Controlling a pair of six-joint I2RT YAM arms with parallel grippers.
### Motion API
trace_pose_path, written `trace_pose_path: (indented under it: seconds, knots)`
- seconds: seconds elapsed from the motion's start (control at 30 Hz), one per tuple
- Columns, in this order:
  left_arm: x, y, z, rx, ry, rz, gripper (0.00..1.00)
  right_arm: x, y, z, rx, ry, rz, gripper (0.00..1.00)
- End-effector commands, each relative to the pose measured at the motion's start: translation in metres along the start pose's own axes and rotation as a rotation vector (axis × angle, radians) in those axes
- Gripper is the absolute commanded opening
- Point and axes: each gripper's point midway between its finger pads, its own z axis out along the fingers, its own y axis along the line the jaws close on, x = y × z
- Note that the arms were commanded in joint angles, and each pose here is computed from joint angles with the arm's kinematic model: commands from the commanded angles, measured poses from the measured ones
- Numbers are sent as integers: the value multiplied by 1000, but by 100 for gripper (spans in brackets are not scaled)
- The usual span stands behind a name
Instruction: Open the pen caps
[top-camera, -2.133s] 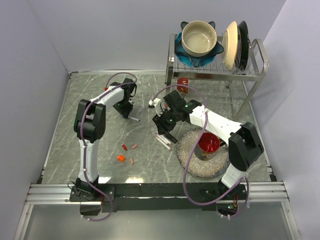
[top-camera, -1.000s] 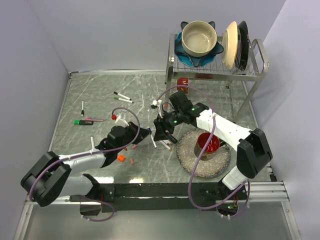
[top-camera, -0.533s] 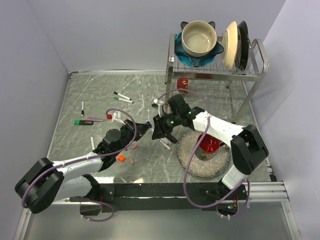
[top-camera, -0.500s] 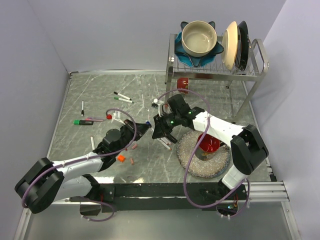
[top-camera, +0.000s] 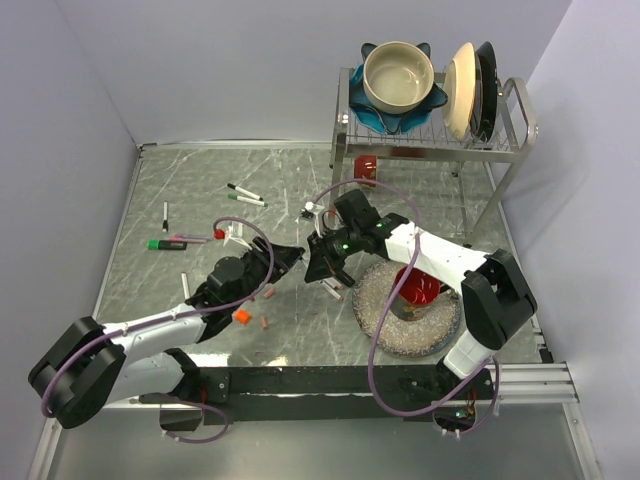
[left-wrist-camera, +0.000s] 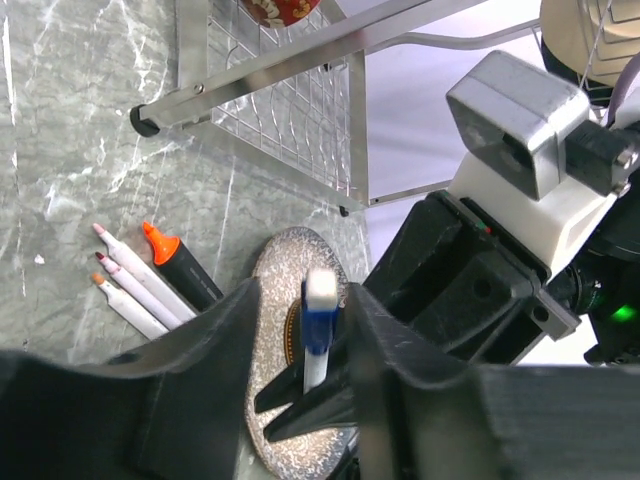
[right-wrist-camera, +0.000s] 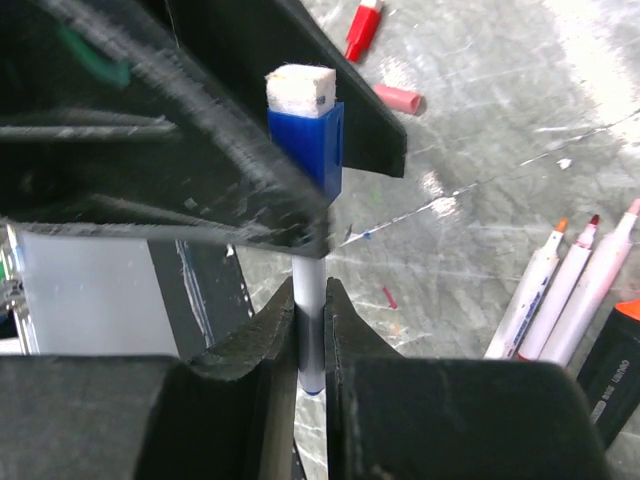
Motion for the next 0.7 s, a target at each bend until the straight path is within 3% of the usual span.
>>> trace_pose_path:
  seconds: [0.0,0.1,0.2,0.33,0.4,0.47,0.5,0.6,0.67]
  knots:
    - [-8,-23,6,42,-14,-3,41,-13,14,-3,-58,-6,-69,0]
    - [-5,-25,9,45,0,-4,32,-13,15,-3,-59,-4,-77,0]
    - [-2,-26,11,51,18,-6,2,-14,13,-3,-48,-4,-81,0]
    - [-7,-14,6,-16,5,19,1,-7,10,-2,-34,29,-110,0]
    - [-55,-16,-7,-91,-157,29,1,-4,10,-1,-35,56,-142,0]
    - [-95,9,-29,-249,-293,43,1,5,12,4,-39,99,-160,0]
    - [-133,7,-49,-256,-413,22,1,5,14,5,-39,110,-173,0]
    - [-176,29,-79,-326,-515,18,1,14,18,17,-10,168,-213,0]
    - [-180,39,-82,-350,-495,26,1,18,18,22,7,191,-235,0]
